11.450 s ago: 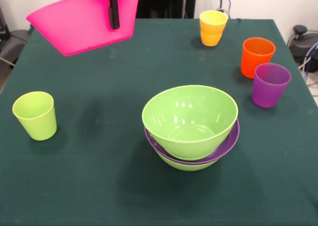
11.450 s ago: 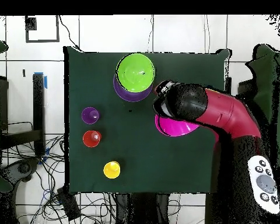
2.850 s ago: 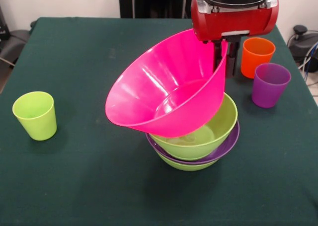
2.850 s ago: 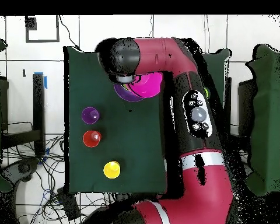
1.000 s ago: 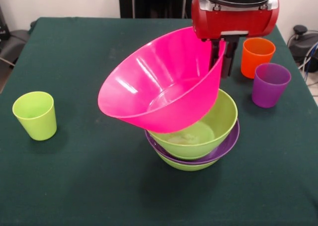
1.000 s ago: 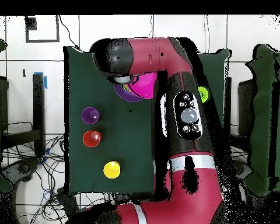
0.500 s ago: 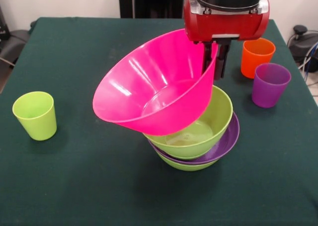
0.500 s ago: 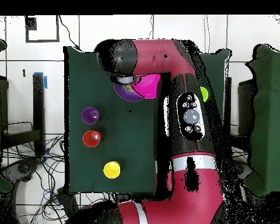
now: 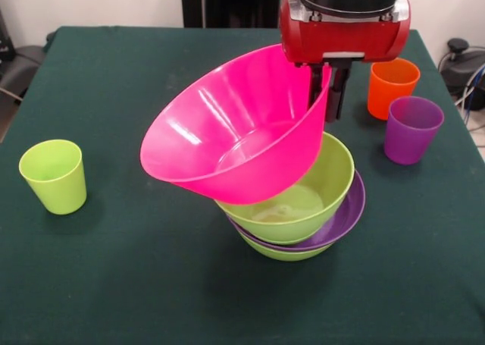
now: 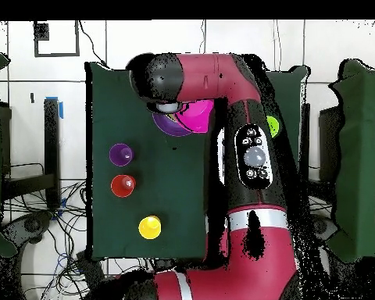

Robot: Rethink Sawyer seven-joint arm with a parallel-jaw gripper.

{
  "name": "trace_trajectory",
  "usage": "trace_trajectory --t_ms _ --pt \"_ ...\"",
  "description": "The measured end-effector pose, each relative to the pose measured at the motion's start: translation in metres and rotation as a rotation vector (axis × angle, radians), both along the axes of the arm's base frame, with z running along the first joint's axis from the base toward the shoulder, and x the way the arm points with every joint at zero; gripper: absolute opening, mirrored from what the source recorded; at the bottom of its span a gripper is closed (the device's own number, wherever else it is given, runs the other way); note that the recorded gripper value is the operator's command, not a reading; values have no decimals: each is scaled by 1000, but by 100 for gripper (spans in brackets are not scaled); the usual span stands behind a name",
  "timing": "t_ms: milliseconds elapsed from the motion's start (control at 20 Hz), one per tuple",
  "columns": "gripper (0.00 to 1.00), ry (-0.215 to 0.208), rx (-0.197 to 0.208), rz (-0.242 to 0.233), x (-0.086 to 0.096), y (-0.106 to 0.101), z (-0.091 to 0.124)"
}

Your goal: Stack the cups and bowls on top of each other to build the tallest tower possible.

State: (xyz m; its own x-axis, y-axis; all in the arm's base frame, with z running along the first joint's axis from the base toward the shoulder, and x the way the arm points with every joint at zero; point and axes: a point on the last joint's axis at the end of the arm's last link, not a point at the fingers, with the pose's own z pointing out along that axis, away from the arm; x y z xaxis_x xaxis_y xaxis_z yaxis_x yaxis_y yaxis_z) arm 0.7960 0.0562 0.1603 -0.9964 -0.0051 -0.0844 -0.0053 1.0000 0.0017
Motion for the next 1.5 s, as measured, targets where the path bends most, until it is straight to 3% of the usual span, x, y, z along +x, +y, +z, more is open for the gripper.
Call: trace_trajectory --t_ms 900,1350,1400,1500 --pt "0 7 27 -28 -1 19 6" --pt "0 0 -2 -35 -3 13 5" --pt "100 0 -7 -35 -4 12 5" --pt "100 1 -11 -38 -5 12 5"
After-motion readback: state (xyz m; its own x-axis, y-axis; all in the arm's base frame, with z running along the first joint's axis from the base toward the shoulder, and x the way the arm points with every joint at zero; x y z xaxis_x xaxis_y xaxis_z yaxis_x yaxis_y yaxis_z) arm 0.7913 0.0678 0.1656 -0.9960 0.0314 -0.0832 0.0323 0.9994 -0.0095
